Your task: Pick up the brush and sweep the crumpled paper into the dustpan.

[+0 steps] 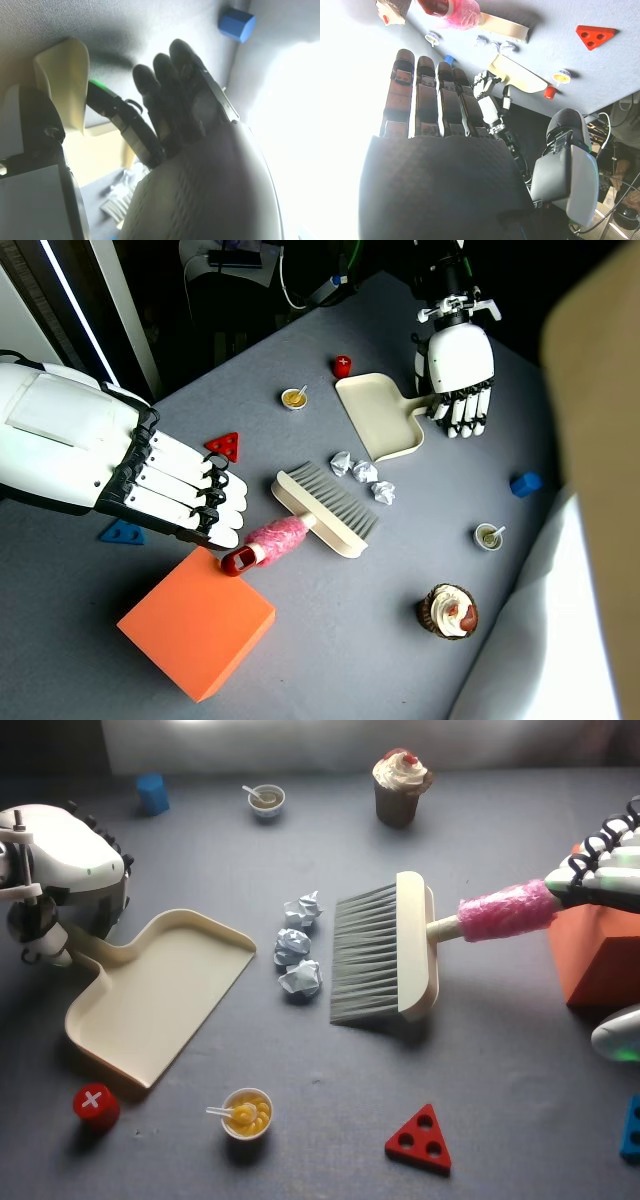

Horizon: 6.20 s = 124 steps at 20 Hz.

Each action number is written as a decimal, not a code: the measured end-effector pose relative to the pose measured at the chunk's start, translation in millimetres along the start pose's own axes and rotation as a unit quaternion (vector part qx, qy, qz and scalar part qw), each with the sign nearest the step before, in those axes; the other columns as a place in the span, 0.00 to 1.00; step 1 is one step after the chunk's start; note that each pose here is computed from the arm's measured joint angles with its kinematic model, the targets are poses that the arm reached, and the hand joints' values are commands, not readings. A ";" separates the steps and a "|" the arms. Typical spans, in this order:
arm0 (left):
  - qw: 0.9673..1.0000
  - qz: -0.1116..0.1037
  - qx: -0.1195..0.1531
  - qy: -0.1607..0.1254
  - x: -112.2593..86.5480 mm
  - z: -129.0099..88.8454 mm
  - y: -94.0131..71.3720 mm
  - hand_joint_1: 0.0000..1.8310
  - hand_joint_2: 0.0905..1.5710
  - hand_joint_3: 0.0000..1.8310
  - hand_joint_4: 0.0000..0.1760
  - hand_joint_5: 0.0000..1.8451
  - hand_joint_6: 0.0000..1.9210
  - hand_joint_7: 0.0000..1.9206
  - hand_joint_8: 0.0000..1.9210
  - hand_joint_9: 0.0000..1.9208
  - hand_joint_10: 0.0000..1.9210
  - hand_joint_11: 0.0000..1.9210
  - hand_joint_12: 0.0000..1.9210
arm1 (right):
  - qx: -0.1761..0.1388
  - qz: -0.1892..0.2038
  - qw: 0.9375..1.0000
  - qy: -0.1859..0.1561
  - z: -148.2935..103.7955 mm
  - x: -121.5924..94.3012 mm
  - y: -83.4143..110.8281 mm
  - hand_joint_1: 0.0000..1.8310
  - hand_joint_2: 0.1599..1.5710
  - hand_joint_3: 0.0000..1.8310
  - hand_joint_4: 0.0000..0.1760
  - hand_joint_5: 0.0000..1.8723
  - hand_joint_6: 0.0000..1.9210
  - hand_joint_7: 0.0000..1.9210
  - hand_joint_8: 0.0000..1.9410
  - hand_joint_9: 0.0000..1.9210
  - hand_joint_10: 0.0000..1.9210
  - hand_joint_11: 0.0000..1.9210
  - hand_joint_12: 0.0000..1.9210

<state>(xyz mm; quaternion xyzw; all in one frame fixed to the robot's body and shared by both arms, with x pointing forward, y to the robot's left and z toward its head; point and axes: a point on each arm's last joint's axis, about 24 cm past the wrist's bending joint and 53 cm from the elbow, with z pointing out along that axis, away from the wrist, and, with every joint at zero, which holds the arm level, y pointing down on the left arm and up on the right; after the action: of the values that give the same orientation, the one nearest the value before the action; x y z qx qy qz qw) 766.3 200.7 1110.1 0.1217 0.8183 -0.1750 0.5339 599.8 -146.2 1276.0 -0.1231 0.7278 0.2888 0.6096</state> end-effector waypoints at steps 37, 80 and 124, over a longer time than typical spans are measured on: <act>0.999 0.007 -0.045 -0.023 -28.1 -4.6 33.0 0.64 0.63 0.00 0.00 0.66 0.30 0.38 0.00 0.30 0.00 0.27 0.00 | 0.002 0.002 1.000 -0.001 0.0 -0.9 -2.2 0.00 0.58 0.00 0.00 0.08 0.00 0.08 0.00 0.09 0.00 0.11 0.00; 0.991 -0.053 -0.119 -0.038 -52.8 -8.3 65.6 0.65 0.63 0.00 0.00 0.65 0.32 0.39 0.00 0.32 0.00 0.28 0.01 | 0.003 -0.094 0.992 -0.088 39.6 -37.9 32.0 0.44 0.51 0.00 0.00 0.05 0.00 0.06 0.00 0.07 0.00 0.12 0.00; 0.987 -0.061 -0.132 -0.068 -84.7 -11.1 70.2 0.65 0.64 0.00 0.00 0.64 0.33 0.40 0.00 0.34 0.00 0.32 0.01 | 0.154 -0.195 0.959 -0.133 112.7 23.6 35.0 0.53 0.54 0.00 0.00 0.05 0.00 0.04 0.00 0.06 0.00 0.10 0.00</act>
<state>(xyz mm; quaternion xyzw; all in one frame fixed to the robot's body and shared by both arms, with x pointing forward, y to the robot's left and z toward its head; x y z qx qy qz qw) 818.0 268.0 1180.8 -0.0127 0.8018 -0.1055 0.5880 667.9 -49.8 1252.7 -0.1276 0.6375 0.0626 0.7573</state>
